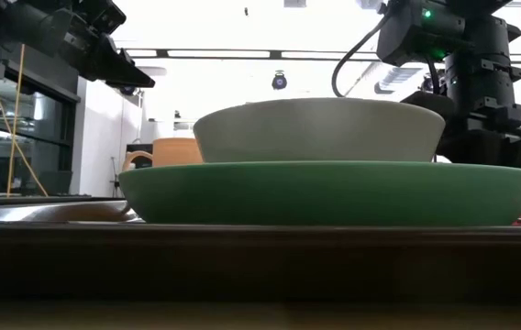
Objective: Set up tray
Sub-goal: Put the blue fork on the top of the red table napkin on the brown serving tray, then put the blue spoon on the left of the blue fork on the brown serving tray
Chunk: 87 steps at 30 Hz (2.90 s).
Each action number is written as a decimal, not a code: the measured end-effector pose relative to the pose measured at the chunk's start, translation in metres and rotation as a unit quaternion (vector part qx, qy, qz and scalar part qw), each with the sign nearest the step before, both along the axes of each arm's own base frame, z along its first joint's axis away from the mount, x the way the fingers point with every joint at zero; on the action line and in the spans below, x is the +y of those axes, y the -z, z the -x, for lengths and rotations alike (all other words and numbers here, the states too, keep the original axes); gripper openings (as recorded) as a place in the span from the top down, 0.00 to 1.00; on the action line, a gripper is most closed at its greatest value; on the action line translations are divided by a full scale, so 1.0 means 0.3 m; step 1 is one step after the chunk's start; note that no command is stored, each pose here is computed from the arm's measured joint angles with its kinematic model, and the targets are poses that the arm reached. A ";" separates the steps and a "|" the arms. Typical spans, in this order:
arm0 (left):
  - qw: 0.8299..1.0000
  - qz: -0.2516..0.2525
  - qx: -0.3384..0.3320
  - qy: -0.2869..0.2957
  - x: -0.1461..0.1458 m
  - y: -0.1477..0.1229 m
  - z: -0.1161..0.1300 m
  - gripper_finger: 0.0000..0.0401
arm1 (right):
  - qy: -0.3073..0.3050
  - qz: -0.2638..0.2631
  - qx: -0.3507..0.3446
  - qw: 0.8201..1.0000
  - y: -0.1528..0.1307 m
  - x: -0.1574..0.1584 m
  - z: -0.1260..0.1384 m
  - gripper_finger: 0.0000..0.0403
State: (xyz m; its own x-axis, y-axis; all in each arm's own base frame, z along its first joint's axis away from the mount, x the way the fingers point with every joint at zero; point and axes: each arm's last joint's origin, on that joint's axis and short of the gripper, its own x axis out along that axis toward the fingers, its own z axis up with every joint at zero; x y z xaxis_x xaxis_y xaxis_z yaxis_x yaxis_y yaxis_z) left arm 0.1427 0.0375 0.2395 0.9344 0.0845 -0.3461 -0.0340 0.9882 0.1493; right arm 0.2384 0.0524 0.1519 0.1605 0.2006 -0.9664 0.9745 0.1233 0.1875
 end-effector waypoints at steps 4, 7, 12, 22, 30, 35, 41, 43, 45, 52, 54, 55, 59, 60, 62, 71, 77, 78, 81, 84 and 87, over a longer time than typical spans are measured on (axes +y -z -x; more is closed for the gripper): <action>1.000 0.000 0.000 0.000 0.000 0.000 0.000 0.72 | 0.000 0.001 0.000 1.000 0.000 0.000 0.000 0.86; 1.000 0.000 0.000 0.000 0.000 0.000 0.000 0.72 | 0.000 0.001 -0.001 1.000 0.000 0.000 0.000 0.83; 1.000 0.000 0.000 0.000 0.000 0.000 0.000 0.72 | -0.002 -0.010 0.000 1.000 -0.003 0.002 0.001 0.81; 1.000 0.000 0.000 0.000 0.000 0.000 0.000 0.72 | -0.004 -0.025 -0.045 0.999 -0.070 -0.001 0.017 0.82; 1.000 0.000 0.000 0.000 0.000 0.000 0.000 0.72 | 0.024 0.016 -0.106 0.994 -0.146 -0.036 0.040 0.82; 1.000 0.001 0.000 0.002 0.000 0.000 0.000 0.72 | 0.034 0.052 -0.140 0.988 -0.183 -0.079 0.051 0.82; 1.000 0.002 0.000 0.005 -0.001 0.000 0.000 0.72 | 0.036 0.079 -0.159 0.983 -0.205 -0.127 0.058 0.82; 1.000 0.002 0.000 0.005 -0.001 0.000 0.000 0.72 | 0.039 0.089 -0.162 0.982 -0.207 -0.142 0.059 0.82; 1.000 0.002 0.000 0.005 -0.001 0.000 0.000 0.72 | 0.037 0.095 -0.162 0.981 -0.207 -0.159 0.059 0.82; 1.000 0.002 0.000 0.005 -0.001 0.001 0.000 0.72 | 0.038 0.122 -0.161 0.979 -0.208 -0.234 0.061 0.82; 1.000 0.003 0.001 0.005 -0.001 0.001 0.000 0.72 | 0.042 0.129 -0.160 0.978 -0.208 -0.258 0.063 0.82; 1.000 0.003 0.001 0.005 -0.001 0.001 0.000 0.72 | 0.045 0.133 -0.159 0.977 -0.208 -0.270 0.065 0.82; 1.000 0.003 0.001 0.005 -0.001 0.001 0.000 0.72 | 0.056 0.155 -0.158 0.974 -0.209 -0.322 0.071 0.82; 1.000 0.003 0.001 0.006 -0.001 0.001 0.000 0.72 | 0.058 0.161 -0.159 0.972 -0.210 -0.335 0.072 0.82; 1.000 0.003 0.001 0.006 -0.001 0.001 0.000 0.72 | 0.060 0.172 -0.159 0.970 -0.211 -0.358 0.076 0.82; 1.000 0.003 0.001 0.006 -0.001 0.001 0.000 0.72 | 0.023 0.223 -0.177 0.958 -0.221 -0.442 0.084 0.82; 1.000 0.006 0.007 0.005 -0.002 0.005 0.002 0.72 | 0.015 0.240 -0.173 0.955 -0.223 -0.481 0.098 0.82; 1.000 0.006 0.009 0.005 -0.002 0.006 0.002 0.72 | 0.018 0.240 -0.173 0.955 -0.223 -0.487 0.100 0.82; 1.000 0.010 0.013 0.004 -0.002 0.008 0.003 0.72 | 0.024 0.231 -0.176 0.957 -0.222 -0.499 0.106 0.82; 1.000 0.012 0.016 0.004 -0.002 0.011 0.004 0.72 | 0.010 0.238 -0.175 0.955 -0.223 -0.508 0.110 0.82; 1.000 0.016 0.016 0.002 -0.002 0.011 0.004 0.72 | 0.004 0.243 -0.173 0.955 -0.223 -0.517 0.115 0.82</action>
